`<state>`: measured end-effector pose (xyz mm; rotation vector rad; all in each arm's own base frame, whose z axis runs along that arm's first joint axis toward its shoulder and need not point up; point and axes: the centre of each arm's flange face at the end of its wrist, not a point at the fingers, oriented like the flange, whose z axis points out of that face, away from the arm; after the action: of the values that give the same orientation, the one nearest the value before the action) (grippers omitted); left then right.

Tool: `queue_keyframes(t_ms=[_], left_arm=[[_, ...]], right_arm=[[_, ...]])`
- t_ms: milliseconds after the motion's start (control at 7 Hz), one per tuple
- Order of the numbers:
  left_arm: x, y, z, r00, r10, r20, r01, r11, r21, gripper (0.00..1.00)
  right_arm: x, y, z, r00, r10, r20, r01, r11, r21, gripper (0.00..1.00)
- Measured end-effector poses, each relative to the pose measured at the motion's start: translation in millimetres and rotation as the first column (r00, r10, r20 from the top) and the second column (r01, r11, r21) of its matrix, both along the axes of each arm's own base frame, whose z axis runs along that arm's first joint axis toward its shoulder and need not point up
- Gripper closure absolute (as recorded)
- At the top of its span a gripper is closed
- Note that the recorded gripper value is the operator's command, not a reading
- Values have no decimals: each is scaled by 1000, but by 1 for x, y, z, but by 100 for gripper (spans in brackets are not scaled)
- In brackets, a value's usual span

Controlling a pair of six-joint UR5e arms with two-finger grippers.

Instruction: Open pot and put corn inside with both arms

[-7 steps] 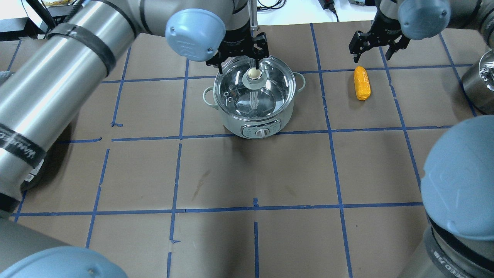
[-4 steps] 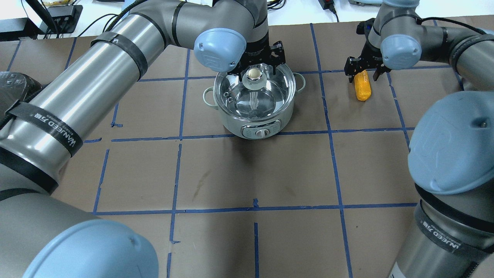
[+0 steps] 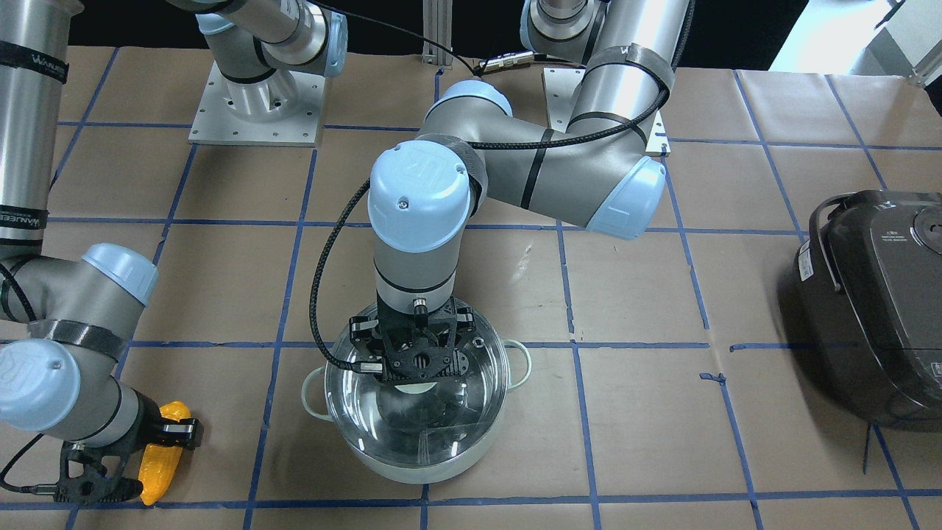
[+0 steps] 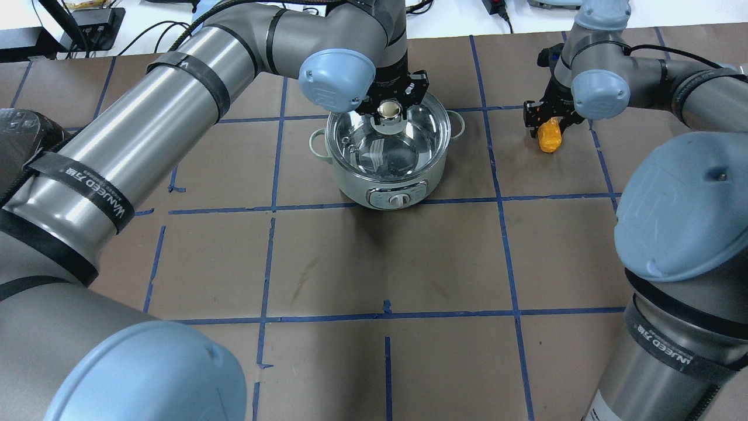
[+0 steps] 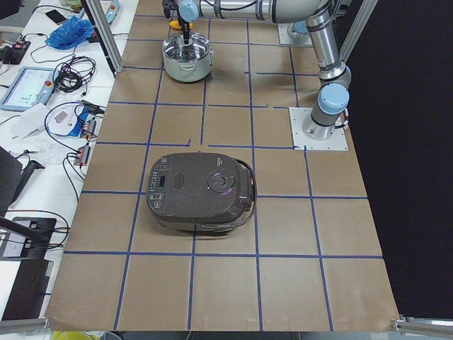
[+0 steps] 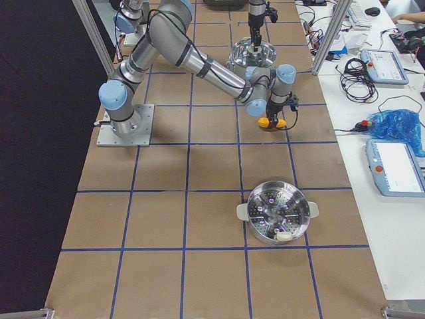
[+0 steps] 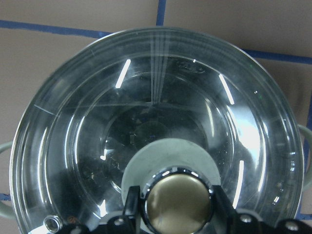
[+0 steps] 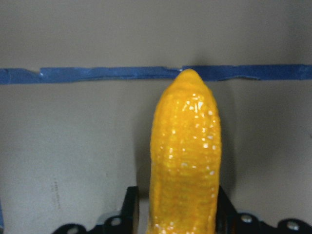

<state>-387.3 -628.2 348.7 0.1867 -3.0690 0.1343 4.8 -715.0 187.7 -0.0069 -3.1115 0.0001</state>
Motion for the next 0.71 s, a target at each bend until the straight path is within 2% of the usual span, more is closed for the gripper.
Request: queue_keyframes(t_ms=[286, 429, 571, 714], left_arm=[[7, 6, 44, 1000, -10, -19, 9, 998, -57, 91], [30, 4, 72, 999, -44, -13, 42, 995, -87, 91], [82, -10, 90, 996, -86, 12, 86, 991, -100, 91], [153, -28, 94, 992, -119, 39, 122, 988, -92, 91]], right_arm=[[0, 2, 23, 1000, -5, -3, 5, 1000, -11, 92], [7, 8, 52, 1000, -4, -2, 4, 1000, -16, 92], [34, 17, 89, 1000, 15, 2, -15, 999, -30, 92], [84, 29, 126, 998, 60, 7, -60, 997, -58, 92]])
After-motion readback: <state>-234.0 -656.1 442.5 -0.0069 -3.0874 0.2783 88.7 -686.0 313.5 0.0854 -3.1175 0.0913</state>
